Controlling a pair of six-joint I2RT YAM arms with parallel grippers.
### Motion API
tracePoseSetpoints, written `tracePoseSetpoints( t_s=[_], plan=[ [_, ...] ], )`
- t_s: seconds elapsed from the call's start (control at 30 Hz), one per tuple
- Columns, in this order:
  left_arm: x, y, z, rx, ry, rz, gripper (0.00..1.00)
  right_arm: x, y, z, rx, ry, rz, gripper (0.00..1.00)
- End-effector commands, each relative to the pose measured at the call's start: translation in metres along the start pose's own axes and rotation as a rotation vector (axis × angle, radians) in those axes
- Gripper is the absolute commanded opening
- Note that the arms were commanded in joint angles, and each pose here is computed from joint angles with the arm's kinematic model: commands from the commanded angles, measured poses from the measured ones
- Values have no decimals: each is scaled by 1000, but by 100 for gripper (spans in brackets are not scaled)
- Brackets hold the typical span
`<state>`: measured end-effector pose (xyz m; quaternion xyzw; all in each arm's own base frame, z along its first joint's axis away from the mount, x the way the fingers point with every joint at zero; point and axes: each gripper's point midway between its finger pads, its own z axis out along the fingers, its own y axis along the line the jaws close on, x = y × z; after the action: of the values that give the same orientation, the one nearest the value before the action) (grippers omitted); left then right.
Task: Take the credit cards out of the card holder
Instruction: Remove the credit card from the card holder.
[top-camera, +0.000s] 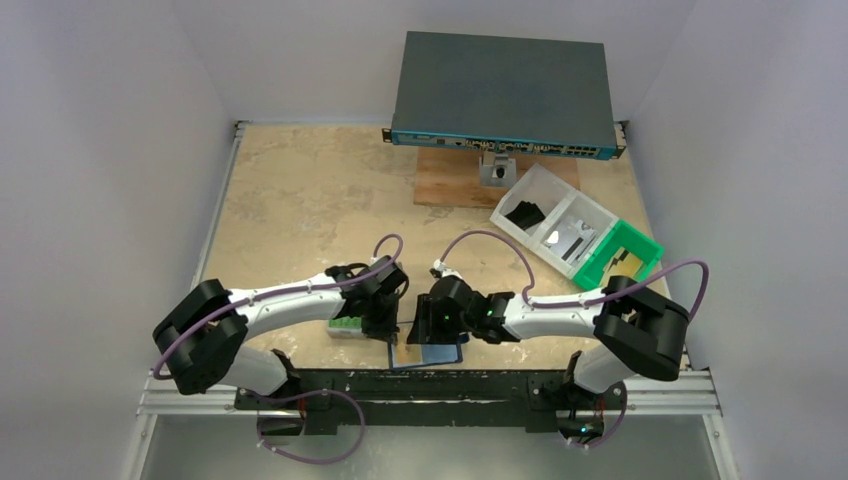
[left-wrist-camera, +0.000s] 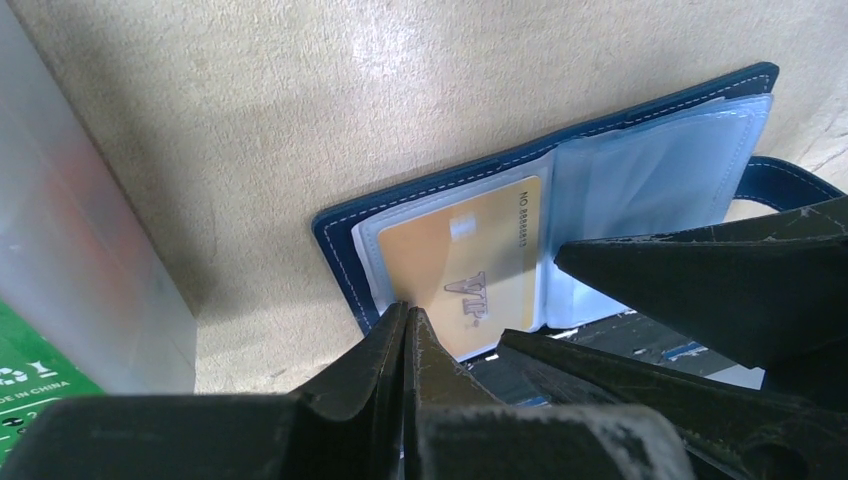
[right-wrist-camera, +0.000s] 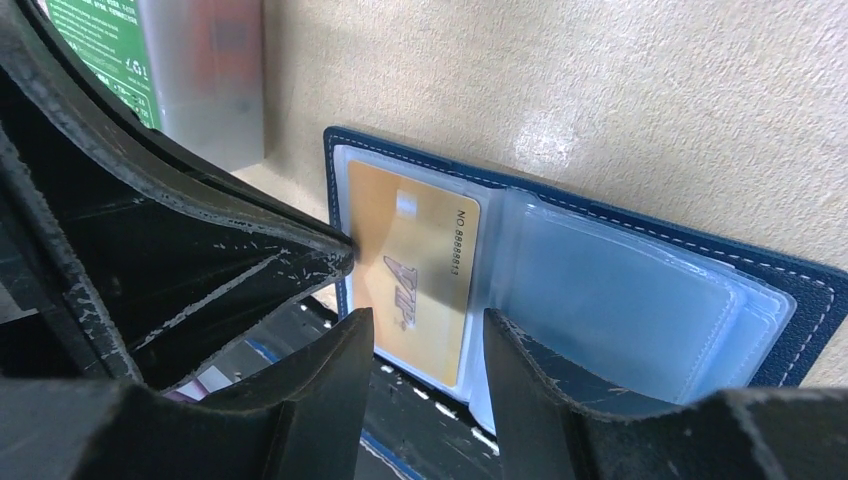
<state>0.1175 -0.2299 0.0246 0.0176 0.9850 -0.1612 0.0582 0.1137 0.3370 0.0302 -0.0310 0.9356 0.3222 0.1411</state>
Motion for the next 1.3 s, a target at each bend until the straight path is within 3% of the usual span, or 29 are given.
tracePoseSetpoints(
  t_s=[0.0,0.73,1.27],
  plan=[
    [-3,2,5,-6,-12,-11,0,0,1,3,-23,-2,15,45],
    [4,9,8,-39,7,-9,0,4,-22,9,5,12,46,44],
    [10,-13,25,-5,46,-22,0,8,-29,11,-63,33,90,39]
  ],
)
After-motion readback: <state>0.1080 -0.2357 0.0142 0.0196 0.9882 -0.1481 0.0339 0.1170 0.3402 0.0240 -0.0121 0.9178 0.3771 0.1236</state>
